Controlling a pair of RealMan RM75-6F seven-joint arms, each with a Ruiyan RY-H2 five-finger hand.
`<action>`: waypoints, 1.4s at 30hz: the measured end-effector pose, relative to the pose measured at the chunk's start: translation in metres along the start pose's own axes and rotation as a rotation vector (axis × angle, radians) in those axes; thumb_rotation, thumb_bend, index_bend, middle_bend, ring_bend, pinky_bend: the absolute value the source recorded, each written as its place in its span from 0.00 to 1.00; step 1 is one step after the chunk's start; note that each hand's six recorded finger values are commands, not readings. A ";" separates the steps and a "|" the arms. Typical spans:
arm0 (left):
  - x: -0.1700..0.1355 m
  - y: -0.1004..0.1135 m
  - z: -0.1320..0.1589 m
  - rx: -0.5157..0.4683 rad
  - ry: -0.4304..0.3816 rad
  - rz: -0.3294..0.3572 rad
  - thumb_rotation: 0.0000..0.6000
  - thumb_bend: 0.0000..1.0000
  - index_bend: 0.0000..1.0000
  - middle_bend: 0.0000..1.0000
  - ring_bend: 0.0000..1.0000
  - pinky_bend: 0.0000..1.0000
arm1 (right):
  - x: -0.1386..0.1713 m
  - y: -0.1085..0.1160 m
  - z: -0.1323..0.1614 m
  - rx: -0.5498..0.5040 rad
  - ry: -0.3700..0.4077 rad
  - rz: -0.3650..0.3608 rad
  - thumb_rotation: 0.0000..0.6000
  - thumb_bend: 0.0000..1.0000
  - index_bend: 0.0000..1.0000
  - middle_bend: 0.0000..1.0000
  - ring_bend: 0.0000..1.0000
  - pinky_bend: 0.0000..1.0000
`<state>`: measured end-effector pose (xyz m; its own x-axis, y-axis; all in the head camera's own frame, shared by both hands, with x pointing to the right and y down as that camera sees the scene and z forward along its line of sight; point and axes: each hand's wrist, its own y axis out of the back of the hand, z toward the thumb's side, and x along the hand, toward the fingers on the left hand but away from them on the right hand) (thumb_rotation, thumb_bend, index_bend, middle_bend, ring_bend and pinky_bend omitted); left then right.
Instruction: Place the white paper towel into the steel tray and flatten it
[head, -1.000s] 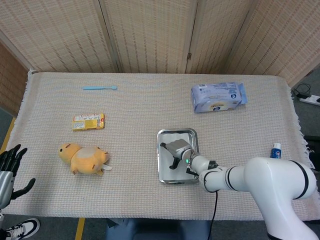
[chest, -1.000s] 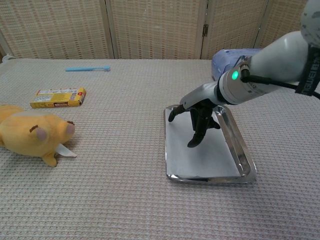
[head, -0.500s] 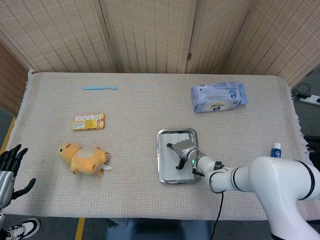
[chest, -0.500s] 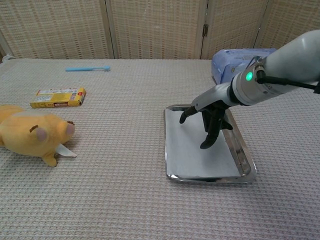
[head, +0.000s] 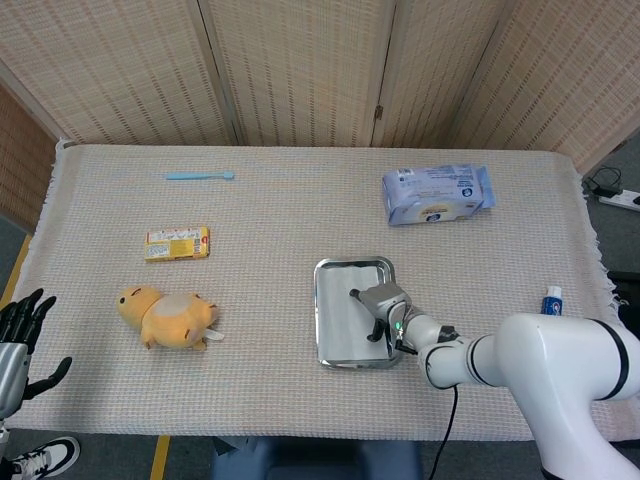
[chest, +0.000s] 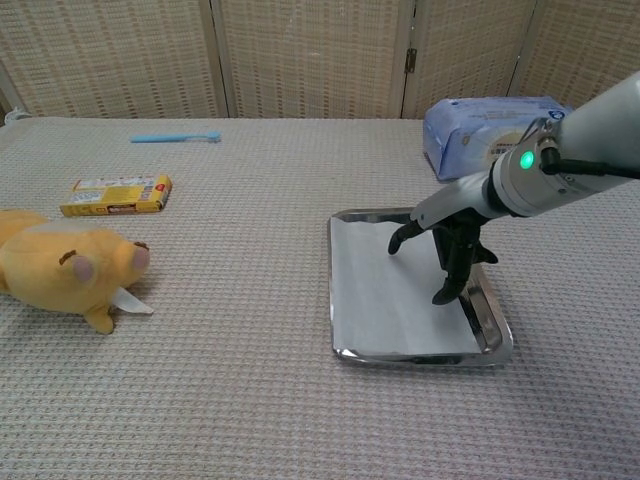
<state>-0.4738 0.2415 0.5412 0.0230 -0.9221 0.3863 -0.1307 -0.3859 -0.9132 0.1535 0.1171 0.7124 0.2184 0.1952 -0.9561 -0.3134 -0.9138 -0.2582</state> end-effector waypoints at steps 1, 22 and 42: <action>0.000 0.000 0.000 0.000 -0.001 0.000 1.00 0.35 0.03 0.02 0.00 0.09 | 0.001 -0.001 -0.002 0.001 -0.007 0.004 0.84 0.35 0.06 0.90 0.76 0.65; 0.002 -0.002 0.000 -0.003 0.000 -0.004 1.00 0.35 0.03 0.02 0.00 0.09 | 0.005 0.007 0.005 -0.071 0.077 -0.054 0.84 0.35 0.07 0.91 0.77 0.65; 0.001 0.000 -0.001 -0.011 -0.001 -0.002 1.00 0.35 0.03 0.02 0.00 0.09 | -0.020 -0.006 0.014 -0.050 0.094 -0.016 0.84 0.35 0.07 0.91 0.77 0.66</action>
<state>-0.4747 0.2404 0.5422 0.0245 -0.9213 0.3880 -0.1412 -0.3875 -0.9110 0.1388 0.1240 0.7310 0.3094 0.1775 -0.9342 -0.2629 -0.9282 -0.2634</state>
